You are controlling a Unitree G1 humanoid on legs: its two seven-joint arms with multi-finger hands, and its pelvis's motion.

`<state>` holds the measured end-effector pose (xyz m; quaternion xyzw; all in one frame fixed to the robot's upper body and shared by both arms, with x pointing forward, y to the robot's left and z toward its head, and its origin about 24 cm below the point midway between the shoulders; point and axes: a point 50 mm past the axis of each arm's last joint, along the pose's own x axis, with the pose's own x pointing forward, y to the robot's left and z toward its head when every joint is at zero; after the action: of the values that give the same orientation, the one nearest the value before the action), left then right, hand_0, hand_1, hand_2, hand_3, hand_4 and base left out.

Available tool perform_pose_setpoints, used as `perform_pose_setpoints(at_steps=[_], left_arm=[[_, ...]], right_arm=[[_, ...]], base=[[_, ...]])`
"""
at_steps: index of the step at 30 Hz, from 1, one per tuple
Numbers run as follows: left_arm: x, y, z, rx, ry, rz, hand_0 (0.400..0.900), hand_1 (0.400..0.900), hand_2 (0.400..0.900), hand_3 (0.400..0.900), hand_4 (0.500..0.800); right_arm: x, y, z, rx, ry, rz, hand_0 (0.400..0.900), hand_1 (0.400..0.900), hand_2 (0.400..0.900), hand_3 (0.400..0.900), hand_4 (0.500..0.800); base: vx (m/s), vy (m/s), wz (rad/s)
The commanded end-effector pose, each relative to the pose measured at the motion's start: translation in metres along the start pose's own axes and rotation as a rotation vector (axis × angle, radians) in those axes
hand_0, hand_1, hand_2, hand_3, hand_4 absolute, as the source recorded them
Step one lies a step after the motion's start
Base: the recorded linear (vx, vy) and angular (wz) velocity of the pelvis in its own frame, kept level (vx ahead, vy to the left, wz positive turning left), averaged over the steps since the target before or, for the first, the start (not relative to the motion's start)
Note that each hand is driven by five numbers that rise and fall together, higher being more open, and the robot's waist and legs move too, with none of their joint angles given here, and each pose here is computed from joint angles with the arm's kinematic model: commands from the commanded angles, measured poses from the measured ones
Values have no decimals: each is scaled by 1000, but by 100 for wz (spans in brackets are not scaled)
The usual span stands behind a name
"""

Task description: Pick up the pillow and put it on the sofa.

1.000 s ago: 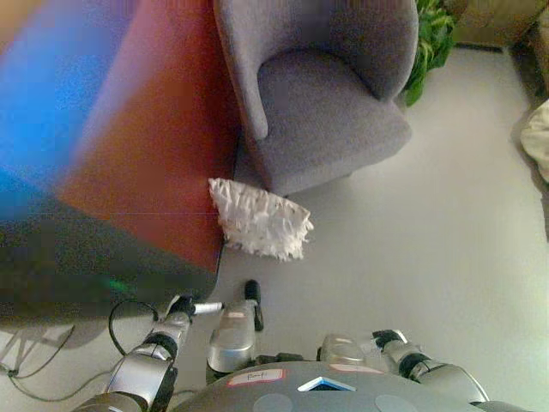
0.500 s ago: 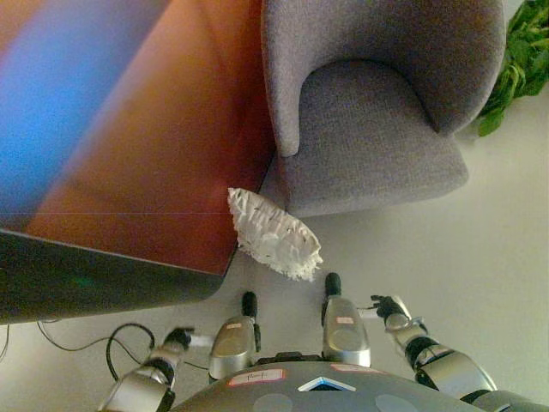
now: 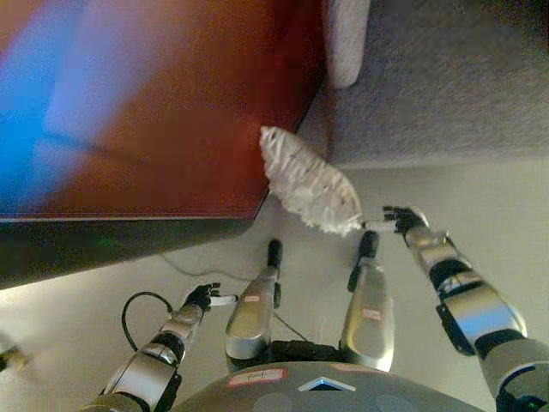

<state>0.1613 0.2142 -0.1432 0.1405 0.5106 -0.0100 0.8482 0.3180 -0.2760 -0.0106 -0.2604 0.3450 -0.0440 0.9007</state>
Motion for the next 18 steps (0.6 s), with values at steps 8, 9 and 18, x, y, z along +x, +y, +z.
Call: perform_pose_setpoints(at_steps=[8,9,18], left_arm=[[-7,-2,-31,-89,-4,-16,900,900,900,900,800],[-7,-3,-29,-100,-16,-21,900,900,900,900,800],[-8,-12,-18,-168,-93,-52,900,900,900,900,800]], right_arm=[[-8,-50,60,-22,-142,-36,900,900,900,900,800],[-9,-51,66,-27,-154,-36,900,900,900,900,800],[-20,-72,112,-53,-222,-101,900,900,900,900,800]], base=[[-24,129,1],[-43,103,1],[-58,79,2]])
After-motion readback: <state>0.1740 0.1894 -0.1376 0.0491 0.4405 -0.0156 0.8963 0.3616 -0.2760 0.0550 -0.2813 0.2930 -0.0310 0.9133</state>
